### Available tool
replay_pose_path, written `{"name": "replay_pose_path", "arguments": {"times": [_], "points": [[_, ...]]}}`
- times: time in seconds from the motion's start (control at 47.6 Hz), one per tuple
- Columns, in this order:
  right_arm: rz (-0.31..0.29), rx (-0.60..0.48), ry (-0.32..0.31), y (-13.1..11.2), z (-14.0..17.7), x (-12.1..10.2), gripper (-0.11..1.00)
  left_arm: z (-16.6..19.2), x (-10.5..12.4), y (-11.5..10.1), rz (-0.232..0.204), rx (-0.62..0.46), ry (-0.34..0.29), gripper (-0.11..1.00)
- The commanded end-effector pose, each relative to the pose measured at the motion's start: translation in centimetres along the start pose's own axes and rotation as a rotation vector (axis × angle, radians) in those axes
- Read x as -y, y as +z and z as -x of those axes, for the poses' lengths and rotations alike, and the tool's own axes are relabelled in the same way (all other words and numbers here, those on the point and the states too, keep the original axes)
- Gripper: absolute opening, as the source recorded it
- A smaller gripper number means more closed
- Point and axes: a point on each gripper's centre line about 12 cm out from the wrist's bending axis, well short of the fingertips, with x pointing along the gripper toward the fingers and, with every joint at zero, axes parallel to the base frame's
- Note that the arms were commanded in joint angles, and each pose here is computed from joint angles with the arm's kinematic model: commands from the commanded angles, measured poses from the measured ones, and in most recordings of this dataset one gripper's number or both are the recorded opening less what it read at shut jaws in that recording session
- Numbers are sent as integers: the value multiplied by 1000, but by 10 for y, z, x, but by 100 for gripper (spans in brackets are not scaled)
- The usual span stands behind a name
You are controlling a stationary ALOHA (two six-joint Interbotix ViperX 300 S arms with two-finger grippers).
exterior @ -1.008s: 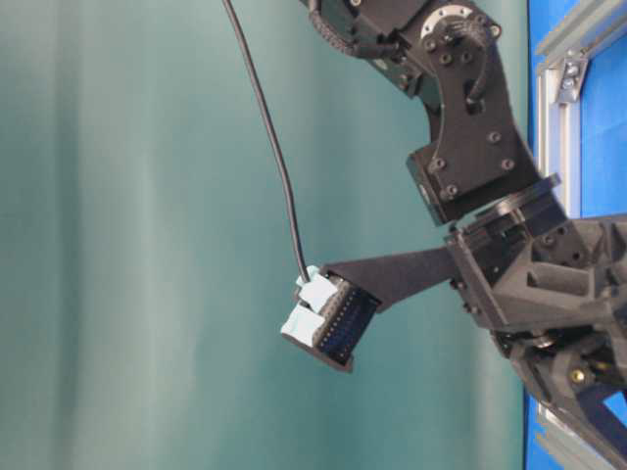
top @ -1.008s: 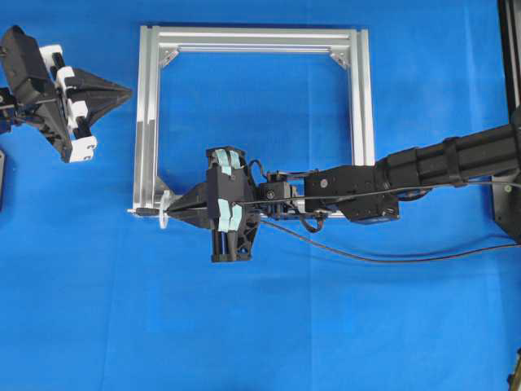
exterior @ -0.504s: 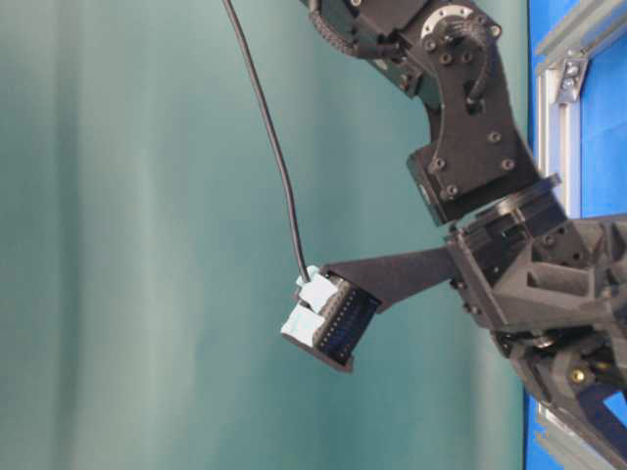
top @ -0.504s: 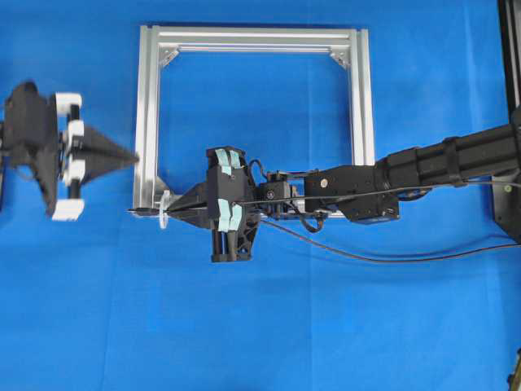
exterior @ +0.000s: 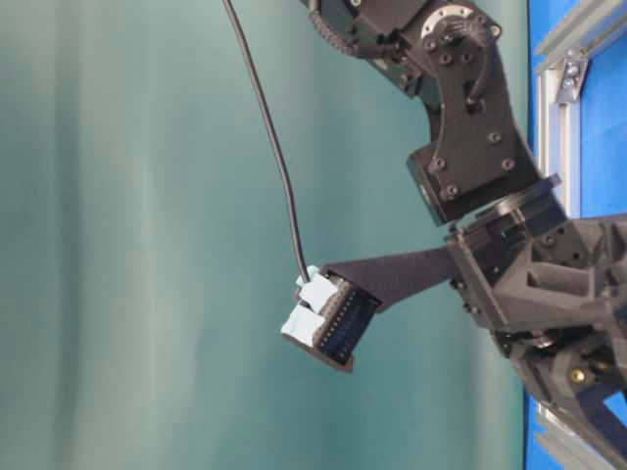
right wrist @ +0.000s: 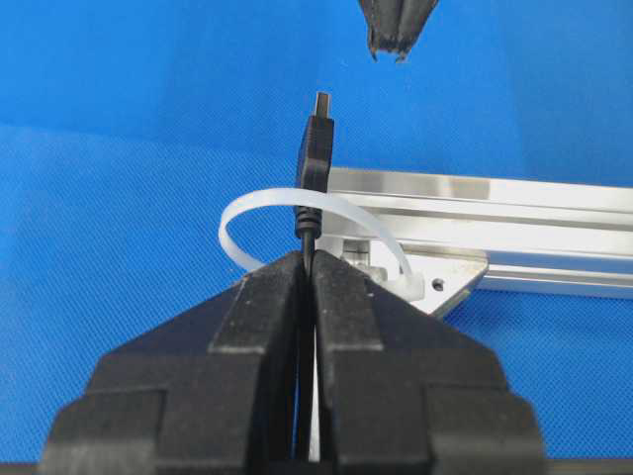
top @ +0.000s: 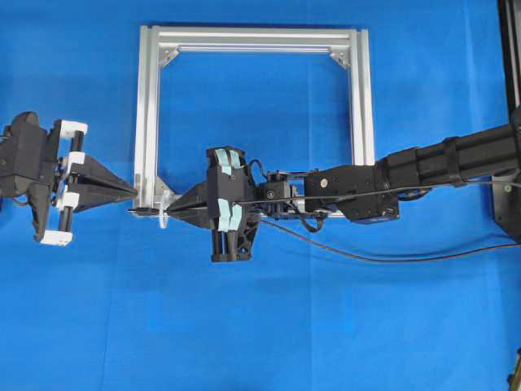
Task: Insert the wire through the string loop located on the left side.
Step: 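Move the open left gripper to the plug emerging past the loop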
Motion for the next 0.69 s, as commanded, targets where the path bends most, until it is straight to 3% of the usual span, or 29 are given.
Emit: {"name": "replay_pose_path", "arguments": {"times": [0.0, 0.084, 0.147, 0.357, 0.42, 0.672], "points": [[-5, 46, 4, 18, 1, -2, -4, -4, 2, 7, -5, 20, -7, 1], [-5, 46, 4, 18, 1, -2, -4, -5, 4, 7, -7, 18, -13, 5], [-5, 47, 4, 19, 2, -2, -4, -5, 4, 7, -8, 18, -16, 18], [-5, 43, 5, 17, 2, -2, -4, -5, 6, 5, -8, 2, -22, 78], [-4, 44, 7, 17, 2, -3, -4, -5, 6, 4, -8, -6, -21, 89], [-4, 42, 6, 17, 2, -3, -4, -7, 6, 6, -7, -6, -22, 91]]}}
